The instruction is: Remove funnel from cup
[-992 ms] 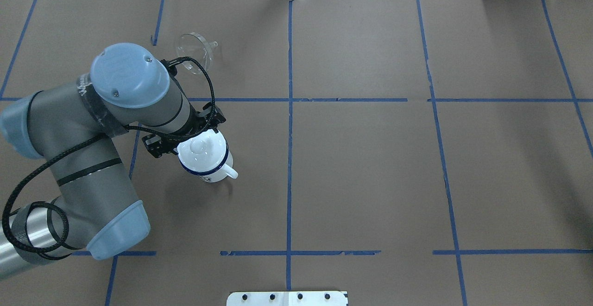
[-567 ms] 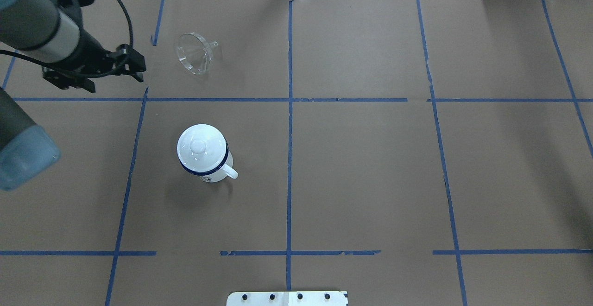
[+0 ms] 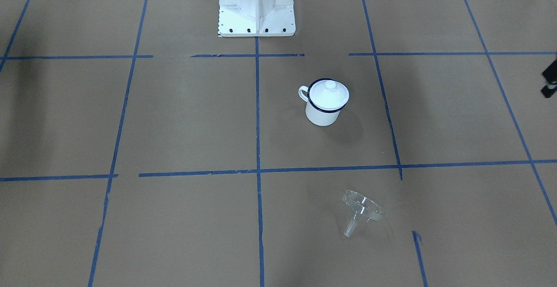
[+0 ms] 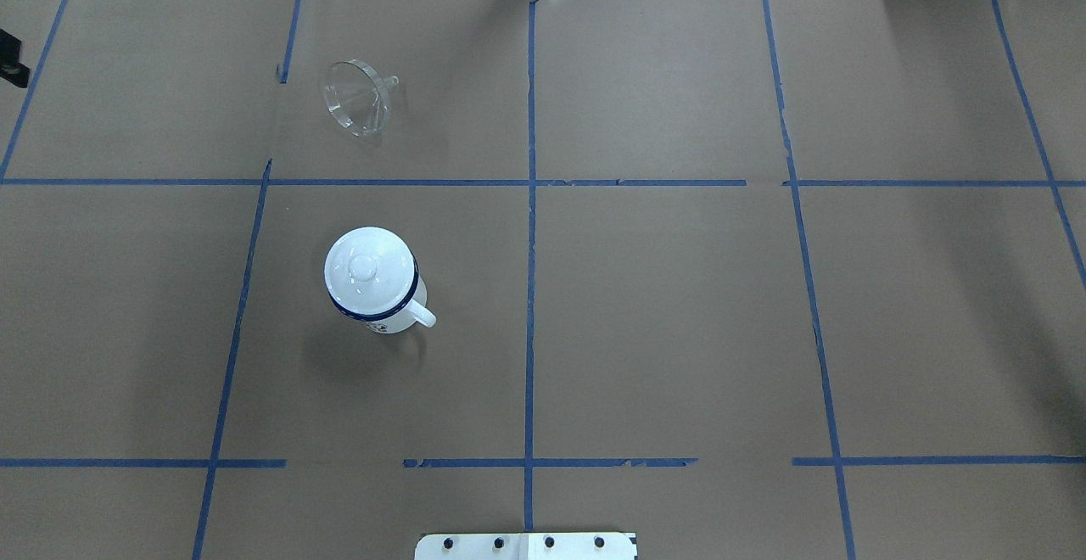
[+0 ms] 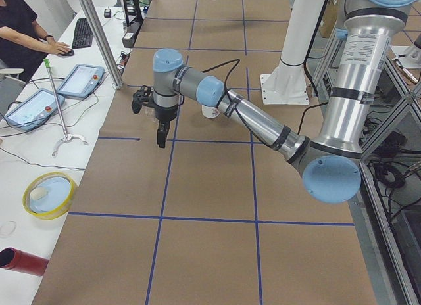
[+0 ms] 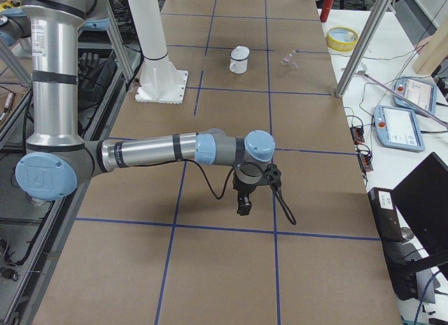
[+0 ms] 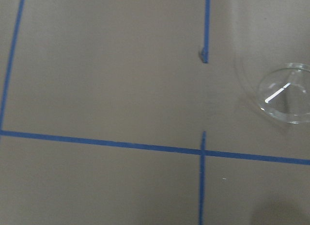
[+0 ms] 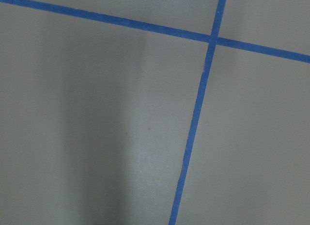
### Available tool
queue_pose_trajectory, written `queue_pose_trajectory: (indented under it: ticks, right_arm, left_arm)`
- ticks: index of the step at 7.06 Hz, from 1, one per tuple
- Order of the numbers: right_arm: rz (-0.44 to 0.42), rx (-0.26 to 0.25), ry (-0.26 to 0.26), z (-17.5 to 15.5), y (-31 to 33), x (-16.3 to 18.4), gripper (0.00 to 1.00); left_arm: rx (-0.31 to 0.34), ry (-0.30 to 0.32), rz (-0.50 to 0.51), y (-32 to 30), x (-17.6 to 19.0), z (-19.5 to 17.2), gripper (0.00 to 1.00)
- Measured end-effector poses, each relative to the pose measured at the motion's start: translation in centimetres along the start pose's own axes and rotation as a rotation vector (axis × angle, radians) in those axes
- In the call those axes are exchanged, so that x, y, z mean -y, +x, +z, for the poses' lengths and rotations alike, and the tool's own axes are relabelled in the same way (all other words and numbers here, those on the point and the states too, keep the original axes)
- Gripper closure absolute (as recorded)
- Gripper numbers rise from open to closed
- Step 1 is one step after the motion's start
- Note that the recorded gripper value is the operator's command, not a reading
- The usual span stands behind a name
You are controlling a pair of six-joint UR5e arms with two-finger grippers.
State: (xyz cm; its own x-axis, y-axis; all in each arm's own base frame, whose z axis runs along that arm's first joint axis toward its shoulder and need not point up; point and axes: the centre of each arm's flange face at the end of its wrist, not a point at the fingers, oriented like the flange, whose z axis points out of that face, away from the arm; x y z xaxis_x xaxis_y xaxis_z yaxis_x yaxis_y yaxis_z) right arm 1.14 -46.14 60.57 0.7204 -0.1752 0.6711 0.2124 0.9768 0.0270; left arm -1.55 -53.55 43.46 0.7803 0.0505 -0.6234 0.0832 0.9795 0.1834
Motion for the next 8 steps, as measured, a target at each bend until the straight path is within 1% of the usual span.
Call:
queue_pose_trajectory:
  ticks: [1,2,3,4,5,6,8]
  right_arm:
    - [0.0,0.0,0.0,0.0,0.0,0.0,0.0]
    - [0.0,0.0,0.0,0.0,0.0,0.0,0.0]
    - [0.001,0.0,0.0,0.0,0.0,0.0,0.0]
    - [0.001,0.0,0.0,0.0,0.0,0.0,0.0]
    - [0.001,0.0,0.0,0.0,0.0,0.0,0.0]
    - [0.001,0.0,0.0,0.0,0.0,0.0,0.0]
    - [0.0,0.0,0.0,0.0,0.0,0.0,0.0]
  left_arm:
    - [0.024,-0.008,0.045,-6.7,-0.9,-0.2,0.0]
    - [0.037,-0.022,0.07,-11.8,-1.9,-0.1,0.0]
    - [0.027,-0.041,0.084,-15.7,-3.1,0.5,0.0]
    - [-0.008,-0.055,0.087,-17.6,-4.4,1.2,0.0]
    - [-0.043,-0.067,0.081,-18.3,-5.8,2.0,0.0]
    - [-0.061,-0.077,0.074,-18.7,-6.8,2.7,0.0]
    - [-0.069,-0.085,0.069,-19.1,-7.6,3.3,0.0]
